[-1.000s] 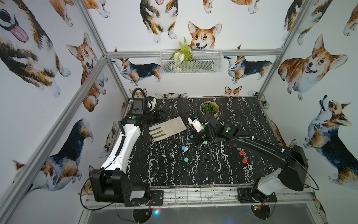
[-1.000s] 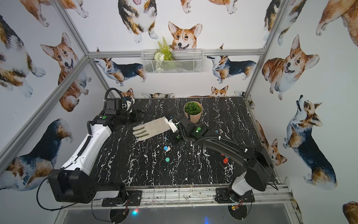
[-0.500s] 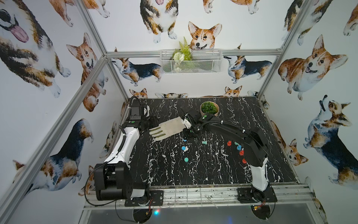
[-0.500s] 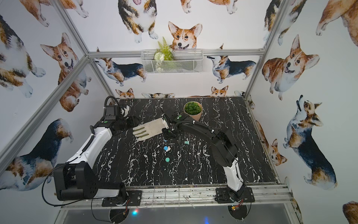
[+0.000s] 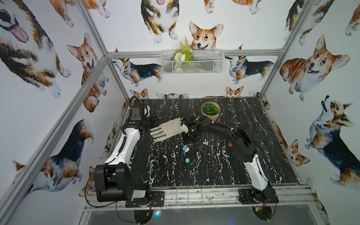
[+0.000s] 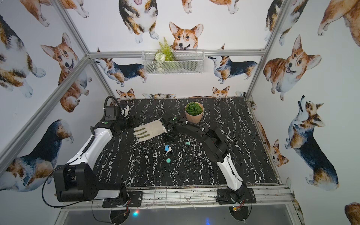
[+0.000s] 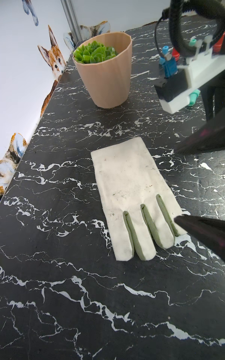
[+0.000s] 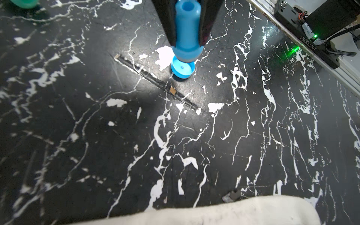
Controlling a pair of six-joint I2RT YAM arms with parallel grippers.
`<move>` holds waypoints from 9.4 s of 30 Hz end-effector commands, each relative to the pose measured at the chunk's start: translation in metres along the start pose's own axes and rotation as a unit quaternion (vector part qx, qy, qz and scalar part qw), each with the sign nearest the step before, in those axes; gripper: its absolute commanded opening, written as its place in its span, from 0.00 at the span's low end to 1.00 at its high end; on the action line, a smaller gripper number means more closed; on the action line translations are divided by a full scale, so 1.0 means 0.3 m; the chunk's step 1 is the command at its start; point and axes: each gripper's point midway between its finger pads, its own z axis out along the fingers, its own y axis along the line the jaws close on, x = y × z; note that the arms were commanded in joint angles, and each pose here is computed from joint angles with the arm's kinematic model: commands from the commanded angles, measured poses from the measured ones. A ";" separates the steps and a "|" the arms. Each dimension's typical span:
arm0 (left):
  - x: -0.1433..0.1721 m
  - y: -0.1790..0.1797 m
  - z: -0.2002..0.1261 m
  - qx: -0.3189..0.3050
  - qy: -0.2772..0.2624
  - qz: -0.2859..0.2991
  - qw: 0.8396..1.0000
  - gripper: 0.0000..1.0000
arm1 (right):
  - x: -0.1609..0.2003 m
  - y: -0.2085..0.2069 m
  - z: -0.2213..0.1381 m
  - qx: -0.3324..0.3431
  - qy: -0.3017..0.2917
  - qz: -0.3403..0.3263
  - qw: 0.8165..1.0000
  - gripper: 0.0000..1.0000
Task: Close the stamp cap
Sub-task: Close the cover of the stamp, then place the stamp at the center of the board.
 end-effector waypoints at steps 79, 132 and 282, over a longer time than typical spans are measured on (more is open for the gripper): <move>-0.005 -0.004 0.025 0.013 0.005 -0.005 1.000 0.53 | 0.121 -0.269 -0.277 0.175 -0.037 -0.012 0.984 0.00; 0.009 0.003 0.056 0.015 0.020 -0.012 1.000 0.53 | 0.500 -0.864 -0.276 0.193 -0.095 0.281 0.935 0.14; 0.012 0.001 0.064 0.019 0.025 -0.017 0.999 0.53 | 0.333 -0.671 -0.462 0.169 -0.118 0.148 0.967 0.49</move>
